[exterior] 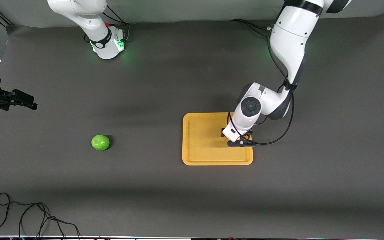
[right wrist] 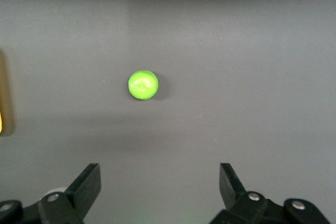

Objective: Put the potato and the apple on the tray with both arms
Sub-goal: 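Lower the potato onto the tray and open the left gripper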

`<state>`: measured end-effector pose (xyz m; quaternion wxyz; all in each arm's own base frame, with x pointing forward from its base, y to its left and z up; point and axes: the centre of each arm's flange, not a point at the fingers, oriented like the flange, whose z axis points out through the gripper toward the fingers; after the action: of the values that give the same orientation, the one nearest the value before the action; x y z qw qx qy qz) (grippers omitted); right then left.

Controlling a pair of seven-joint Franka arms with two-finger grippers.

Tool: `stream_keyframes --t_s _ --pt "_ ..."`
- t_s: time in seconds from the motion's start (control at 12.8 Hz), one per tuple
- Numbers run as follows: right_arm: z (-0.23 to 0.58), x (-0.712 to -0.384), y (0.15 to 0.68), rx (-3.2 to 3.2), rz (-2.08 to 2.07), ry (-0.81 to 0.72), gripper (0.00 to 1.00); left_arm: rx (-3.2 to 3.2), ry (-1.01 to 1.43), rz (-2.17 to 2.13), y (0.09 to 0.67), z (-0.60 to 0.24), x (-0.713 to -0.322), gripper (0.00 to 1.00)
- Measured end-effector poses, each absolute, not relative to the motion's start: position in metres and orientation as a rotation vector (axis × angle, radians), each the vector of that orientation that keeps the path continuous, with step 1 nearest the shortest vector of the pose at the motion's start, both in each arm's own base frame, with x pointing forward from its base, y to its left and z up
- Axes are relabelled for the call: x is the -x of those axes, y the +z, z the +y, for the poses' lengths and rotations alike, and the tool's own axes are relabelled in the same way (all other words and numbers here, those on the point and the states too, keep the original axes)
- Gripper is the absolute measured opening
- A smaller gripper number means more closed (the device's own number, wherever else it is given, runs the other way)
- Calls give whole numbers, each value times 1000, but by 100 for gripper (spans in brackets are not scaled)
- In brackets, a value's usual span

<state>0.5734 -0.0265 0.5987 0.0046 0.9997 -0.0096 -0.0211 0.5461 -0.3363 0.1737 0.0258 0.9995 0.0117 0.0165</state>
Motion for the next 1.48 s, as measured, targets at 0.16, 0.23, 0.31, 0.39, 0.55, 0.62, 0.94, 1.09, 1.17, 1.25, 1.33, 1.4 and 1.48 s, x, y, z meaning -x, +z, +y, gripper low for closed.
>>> stream_keyframes --t_s 0.16,0.23,0.31,0.39,0.55,0.62,0.94,1.09,1.17,1.25,1.33,1.4,1.48 --pt "-27 -573 599 -3132 -30 -66 100 -3092 49 38 171 -336 -546 59" --pt "-27 -573 599 -3132 -30 -66 100 -3092 50 40 171 -336 -546 59" --pt "-27 -573 599 -3132 -30 -66 100 -3091 52 43 172 -337 -546 67" --pt "-27 -573 599 -3132 -30 -67 100 -3090 55 46 173 -338 -546 75" --pt "-27 -573 599 -3132 -30 -67 100 -3089 63 48 174 -340 -547 98" --pt "-27 -573 599 -3132 -31 -67 100 -3088 66 47 175 -341 -547 99" --pt "-27 -573 598 -3132 -31 -67 100 -3097 66 49 191 -343 -560 99" --pt "-28 -573 598 -3131 -34 -67 100 -3132 28 37 222 -347 -575 99" --pt "-30 -573 599 -3131 -37 -67 100 -3153 27 25 241 -346 -582 99" --pt "-30 -573 599 -3131 -38 -66 100 -3171 29 15 260 -340 -591 99" --pt "-31 -573 599 -3131 -37 -66 100 -3182 28 -4 278 -332 -598 99" --pt "-31 -573 599 -3131 -37 -66 100 -3189 26 -25 295 -318 -607 99" --pt "-30 -573 599 -3131 -37 -67 100 -3194 20 -45 311 -300 -616 99"
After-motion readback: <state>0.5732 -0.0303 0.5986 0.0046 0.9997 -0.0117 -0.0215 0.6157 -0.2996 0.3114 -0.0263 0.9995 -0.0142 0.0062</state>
